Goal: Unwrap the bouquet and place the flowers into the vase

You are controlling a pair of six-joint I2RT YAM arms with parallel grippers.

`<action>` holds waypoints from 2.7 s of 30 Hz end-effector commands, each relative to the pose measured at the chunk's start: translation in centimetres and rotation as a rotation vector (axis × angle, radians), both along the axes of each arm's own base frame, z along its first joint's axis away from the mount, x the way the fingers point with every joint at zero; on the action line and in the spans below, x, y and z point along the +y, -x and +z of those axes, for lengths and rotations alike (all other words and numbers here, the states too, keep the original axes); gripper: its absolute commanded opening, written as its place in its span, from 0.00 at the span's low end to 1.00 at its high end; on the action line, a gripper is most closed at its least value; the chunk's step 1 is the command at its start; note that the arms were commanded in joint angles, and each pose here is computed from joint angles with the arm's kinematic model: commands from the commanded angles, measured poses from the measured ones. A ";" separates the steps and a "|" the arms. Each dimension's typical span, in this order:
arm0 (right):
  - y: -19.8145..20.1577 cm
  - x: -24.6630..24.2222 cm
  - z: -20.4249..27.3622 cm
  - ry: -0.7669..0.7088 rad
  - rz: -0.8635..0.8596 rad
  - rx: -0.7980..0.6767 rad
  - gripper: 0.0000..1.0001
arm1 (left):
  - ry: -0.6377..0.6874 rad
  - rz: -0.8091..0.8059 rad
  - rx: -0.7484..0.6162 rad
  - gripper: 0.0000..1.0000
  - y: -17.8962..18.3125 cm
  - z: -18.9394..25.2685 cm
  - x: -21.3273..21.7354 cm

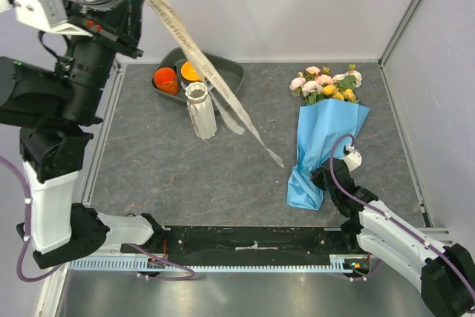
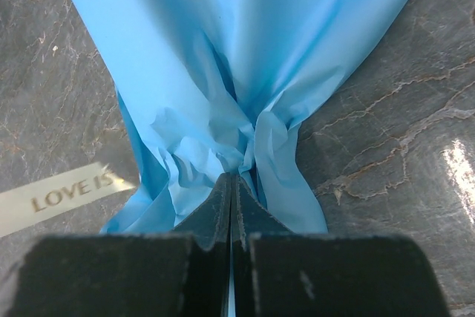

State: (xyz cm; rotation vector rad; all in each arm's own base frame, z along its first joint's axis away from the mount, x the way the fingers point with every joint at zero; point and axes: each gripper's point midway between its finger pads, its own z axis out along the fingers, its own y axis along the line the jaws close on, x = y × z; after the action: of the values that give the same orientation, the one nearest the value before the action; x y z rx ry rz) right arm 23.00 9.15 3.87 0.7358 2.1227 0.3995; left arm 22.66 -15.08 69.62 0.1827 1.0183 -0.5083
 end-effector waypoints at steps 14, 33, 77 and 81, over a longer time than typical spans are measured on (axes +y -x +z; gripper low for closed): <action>0.7 -0.6 -1.9 0.050 0.021 0.056 0.00 | -0.421 1.063 0.353 0.02 -1.9 -10.7 15.9; 0.9 -0.4 -2.2 0.036 0.032 0.052 0.00 | -0.613 0.986 0.552 0.02 -8.1 -22.5 10.9; 0.0 2.4 7.8 0.159 0.353 0.030 0.82 | -0.109 -0.805 0.783 0.80 2.9 -38.4 -10.0; 0.2 2.0 8.5 0.218 0.380 0.079 0.96 | -0.174 -0.922 0.918 0.80 4.5 -43.7 -14.0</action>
State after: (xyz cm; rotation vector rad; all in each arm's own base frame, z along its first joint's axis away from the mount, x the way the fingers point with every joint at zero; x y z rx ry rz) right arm 23.42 11.81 11.48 0.3096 2.2790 0.4133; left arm 22.39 -24.50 25.92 0.4540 1.9010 -1.1201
